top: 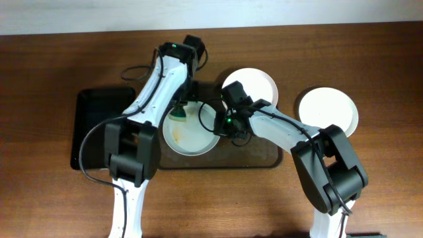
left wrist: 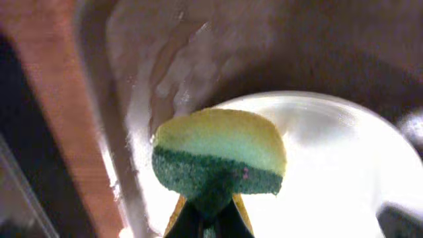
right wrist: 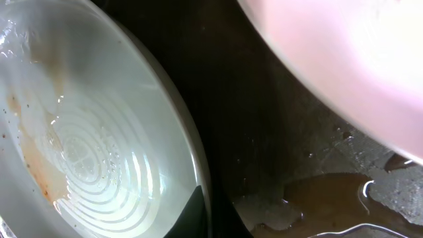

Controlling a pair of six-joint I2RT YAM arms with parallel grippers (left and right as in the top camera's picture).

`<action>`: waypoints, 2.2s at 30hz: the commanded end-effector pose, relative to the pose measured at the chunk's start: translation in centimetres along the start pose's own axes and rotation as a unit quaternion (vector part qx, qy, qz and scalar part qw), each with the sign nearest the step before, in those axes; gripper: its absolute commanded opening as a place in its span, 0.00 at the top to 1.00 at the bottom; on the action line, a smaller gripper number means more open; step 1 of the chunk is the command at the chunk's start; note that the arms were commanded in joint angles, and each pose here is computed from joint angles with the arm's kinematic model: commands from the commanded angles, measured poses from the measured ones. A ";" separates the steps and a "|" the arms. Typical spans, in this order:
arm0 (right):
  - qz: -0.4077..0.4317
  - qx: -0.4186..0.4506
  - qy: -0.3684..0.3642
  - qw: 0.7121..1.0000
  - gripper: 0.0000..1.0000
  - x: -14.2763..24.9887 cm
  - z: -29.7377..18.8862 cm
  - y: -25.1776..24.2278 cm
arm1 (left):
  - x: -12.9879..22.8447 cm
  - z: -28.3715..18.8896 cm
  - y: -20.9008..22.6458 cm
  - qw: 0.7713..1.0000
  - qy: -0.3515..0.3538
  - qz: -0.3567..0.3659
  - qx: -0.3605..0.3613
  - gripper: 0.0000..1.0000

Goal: Clean dirty plates on tray and stack at the side
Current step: 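Scrub the plate with the sponge while the right gripper holds it, then lift the plate with the right gripper and stack it on the cleaned plate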

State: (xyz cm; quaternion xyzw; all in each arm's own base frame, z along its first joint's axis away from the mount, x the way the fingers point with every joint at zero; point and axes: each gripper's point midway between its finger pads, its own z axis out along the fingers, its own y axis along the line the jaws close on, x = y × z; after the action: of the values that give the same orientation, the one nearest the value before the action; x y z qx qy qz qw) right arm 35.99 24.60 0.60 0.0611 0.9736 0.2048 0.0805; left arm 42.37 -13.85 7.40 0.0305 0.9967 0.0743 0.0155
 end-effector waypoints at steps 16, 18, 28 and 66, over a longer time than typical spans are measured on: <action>-0.008 0.006 0.011 1.000 0.96 0.6 0.6 -0.2 | 3.3 8.0 -0.4 1.000 0.026 -0.003 0.003 0.99; -0.008 0.006 0.011 1.000 0.96 0.6 0.6 -0.2 | 3.2 10.0 -0.7 1.000 0.008 -0.005 0.007 0.99; -0.007 0.009 0.014 1.000 0.96 0.8 0.6 -0.3 | -3.1 7.3 0.5 0.993 -0.102 -0.055 0.002 0.99; -0.074 0.163 -0.137 0.974 0.96 -1.7 -15.2 -2.9 | -5.6 -2.4 5.5 0.984 -0.079 -0.118 0.107 0.99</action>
State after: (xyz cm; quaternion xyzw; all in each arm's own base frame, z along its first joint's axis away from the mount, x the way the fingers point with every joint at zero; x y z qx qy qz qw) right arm 33.97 18.30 12.39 0.0193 0.9788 0.0917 0.1822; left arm 47.81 -8.85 10.10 -0.0765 0.9926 -0.0166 0.0932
